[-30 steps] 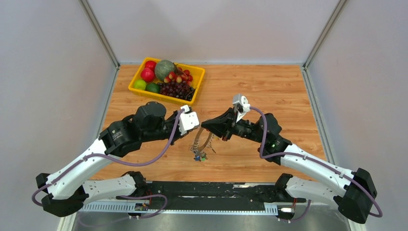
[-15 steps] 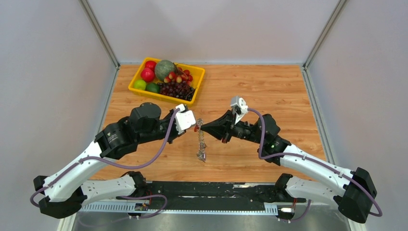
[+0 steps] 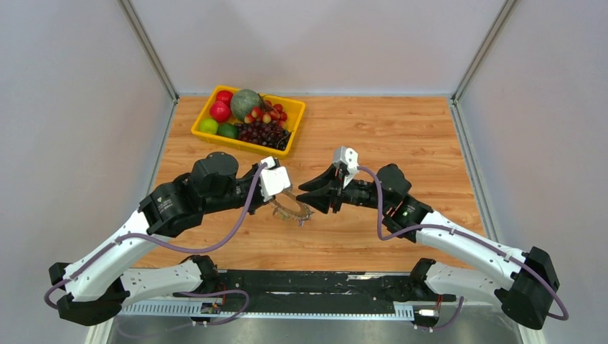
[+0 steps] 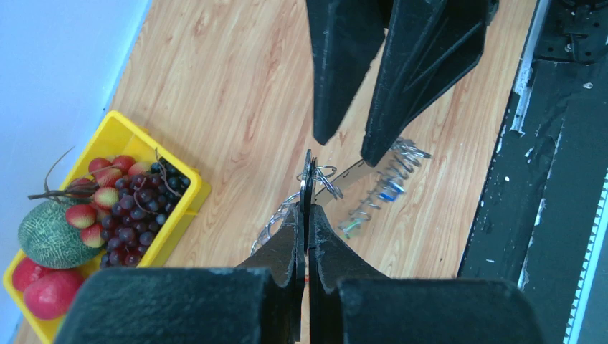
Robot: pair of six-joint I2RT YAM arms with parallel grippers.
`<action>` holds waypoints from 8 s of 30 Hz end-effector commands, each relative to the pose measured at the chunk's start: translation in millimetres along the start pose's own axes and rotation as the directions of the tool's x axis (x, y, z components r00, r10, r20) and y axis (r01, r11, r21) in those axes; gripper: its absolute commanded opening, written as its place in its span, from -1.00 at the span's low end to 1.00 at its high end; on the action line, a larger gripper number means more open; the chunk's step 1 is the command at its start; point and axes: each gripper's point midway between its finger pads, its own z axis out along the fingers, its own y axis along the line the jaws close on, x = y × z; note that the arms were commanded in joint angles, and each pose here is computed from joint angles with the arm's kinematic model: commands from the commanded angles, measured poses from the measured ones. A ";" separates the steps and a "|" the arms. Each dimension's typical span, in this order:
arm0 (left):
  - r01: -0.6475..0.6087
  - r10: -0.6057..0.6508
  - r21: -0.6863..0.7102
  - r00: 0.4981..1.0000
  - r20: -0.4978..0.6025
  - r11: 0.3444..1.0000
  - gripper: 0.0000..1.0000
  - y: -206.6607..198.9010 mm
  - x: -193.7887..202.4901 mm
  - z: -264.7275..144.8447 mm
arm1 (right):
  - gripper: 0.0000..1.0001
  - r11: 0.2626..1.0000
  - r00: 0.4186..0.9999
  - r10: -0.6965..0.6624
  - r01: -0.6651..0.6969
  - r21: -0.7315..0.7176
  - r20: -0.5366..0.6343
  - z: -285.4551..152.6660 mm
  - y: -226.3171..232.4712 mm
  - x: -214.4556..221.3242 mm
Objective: Remove the keys from the keyring
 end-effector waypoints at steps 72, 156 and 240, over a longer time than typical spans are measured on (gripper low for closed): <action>-0.056 0.054 0.014 0.989 0.139 0.998 -1.00 2.8 -41.5 -20.9 | -1.00 0.891 0.900 -0.428 0.436 -0.130 0.081 26.9 9.7 -37.0; -0.113 0.098 0.077 0.979 0.178 0.991 -1.00 -12.2 -42.3 -21.1 | -0.31 0.885 0.884 -0.427 0.452 -0.111 0.193 7.4 35.7 -42.6; -0.105 0.115 -0.059 0.972 0.207 0.993 -1.00 6.9 -41.1 -28.7 | -0.42 0.982 0.976 -0.175 0.183 -0.047 0.131 13.8 31.4 -49.5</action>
